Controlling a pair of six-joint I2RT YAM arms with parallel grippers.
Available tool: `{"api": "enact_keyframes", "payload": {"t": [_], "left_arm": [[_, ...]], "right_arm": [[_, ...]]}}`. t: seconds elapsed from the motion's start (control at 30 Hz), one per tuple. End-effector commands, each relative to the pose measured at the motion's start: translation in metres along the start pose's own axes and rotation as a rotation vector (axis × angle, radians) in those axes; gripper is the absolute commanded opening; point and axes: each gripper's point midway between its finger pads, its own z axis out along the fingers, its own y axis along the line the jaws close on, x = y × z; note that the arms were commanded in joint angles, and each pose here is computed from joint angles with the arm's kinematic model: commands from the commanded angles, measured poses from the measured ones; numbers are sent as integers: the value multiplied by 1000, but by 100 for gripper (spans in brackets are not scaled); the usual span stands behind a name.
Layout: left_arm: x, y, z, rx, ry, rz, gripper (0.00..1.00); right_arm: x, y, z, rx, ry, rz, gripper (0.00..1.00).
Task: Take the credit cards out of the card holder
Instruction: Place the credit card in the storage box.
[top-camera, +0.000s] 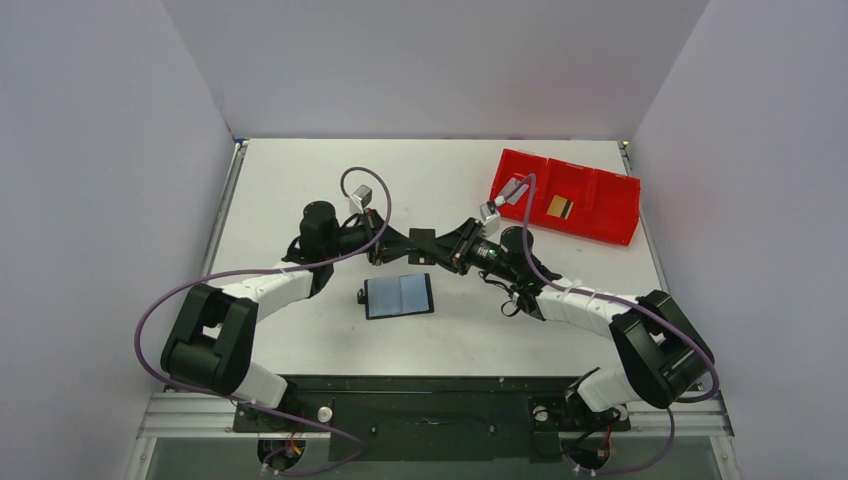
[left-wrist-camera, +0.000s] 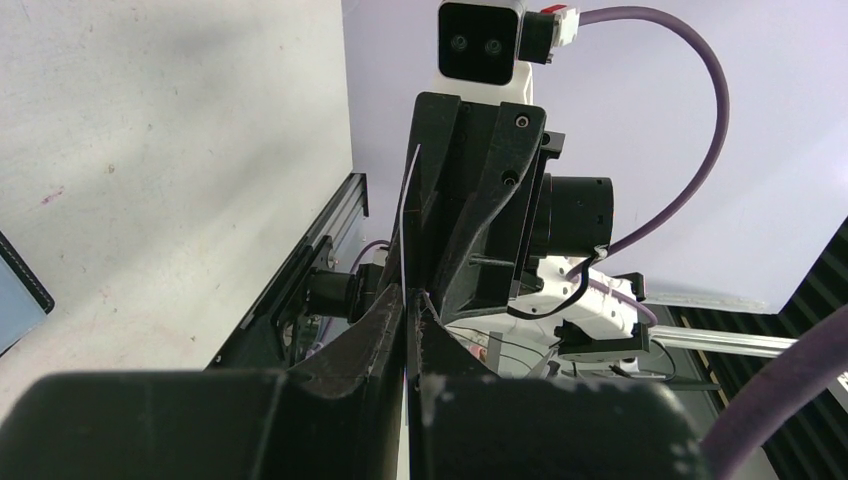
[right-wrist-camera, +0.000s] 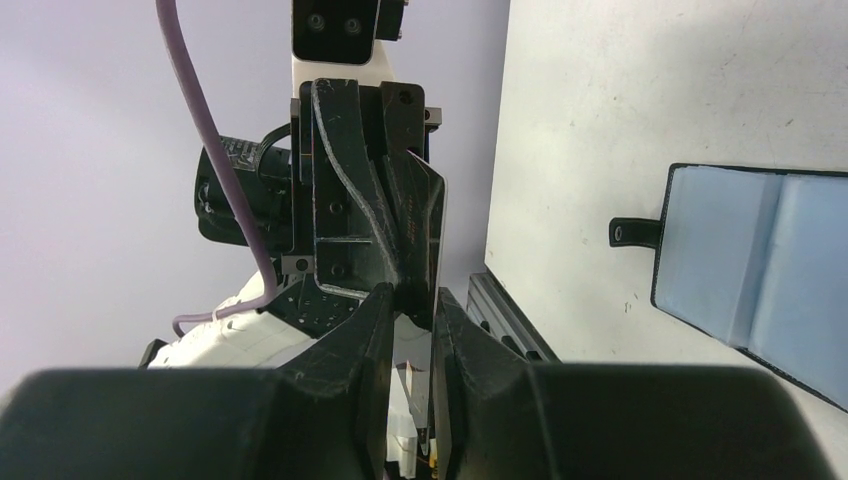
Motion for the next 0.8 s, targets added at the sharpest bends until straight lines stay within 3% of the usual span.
{"api": "enact_keyframes", "payload": {"t": [0.0,0.37,0.63,0.77], "left_arm": [[-17,-7,0,32,-70,42,0],[-19,-11,-3,49,-84,42,0],[-16,-10,0,40,-59,49,0],[-14,-7,1,33,-44,49,0]], "right_arm": [[4,22,-9,-79,3,-52,14],[6,19,-11,-80,4,-48,25],[4,22,-8,-84,4,-53,24],[3,24,-6,-84,3,-57,15]]}}
